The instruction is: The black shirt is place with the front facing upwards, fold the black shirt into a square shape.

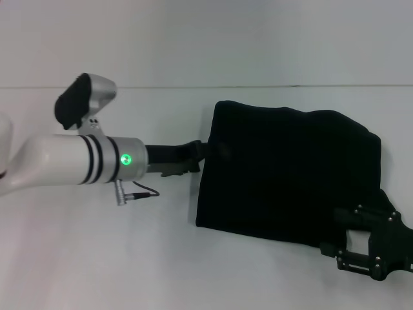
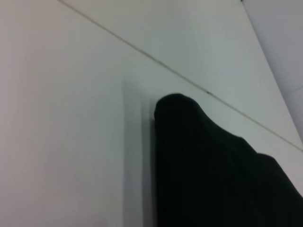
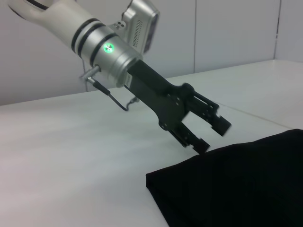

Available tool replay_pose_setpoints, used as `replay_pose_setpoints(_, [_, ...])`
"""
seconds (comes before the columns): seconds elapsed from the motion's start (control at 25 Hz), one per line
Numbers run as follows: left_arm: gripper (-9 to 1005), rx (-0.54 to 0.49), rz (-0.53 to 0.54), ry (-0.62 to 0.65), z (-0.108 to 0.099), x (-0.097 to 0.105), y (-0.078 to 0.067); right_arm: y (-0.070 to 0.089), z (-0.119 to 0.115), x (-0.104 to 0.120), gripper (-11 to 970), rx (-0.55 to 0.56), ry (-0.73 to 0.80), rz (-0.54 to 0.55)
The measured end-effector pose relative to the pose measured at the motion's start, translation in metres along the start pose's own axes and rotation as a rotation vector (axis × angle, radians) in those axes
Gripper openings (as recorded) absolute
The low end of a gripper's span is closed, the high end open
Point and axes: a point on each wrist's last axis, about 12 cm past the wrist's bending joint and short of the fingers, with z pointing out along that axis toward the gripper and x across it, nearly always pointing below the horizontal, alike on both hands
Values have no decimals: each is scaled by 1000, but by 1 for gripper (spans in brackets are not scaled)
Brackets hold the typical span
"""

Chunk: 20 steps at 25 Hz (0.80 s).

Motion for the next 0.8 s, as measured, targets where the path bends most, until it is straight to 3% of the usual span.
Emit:
replay_pose_setpoints(0.68, [864,-2,40,15,15,9,-12,3,0,1,758,-16,2,3])
replay_pose_setpoints(0.8, [804,-5,89,20,17,12,-13,4,-1,2,759,-21,-1,5])
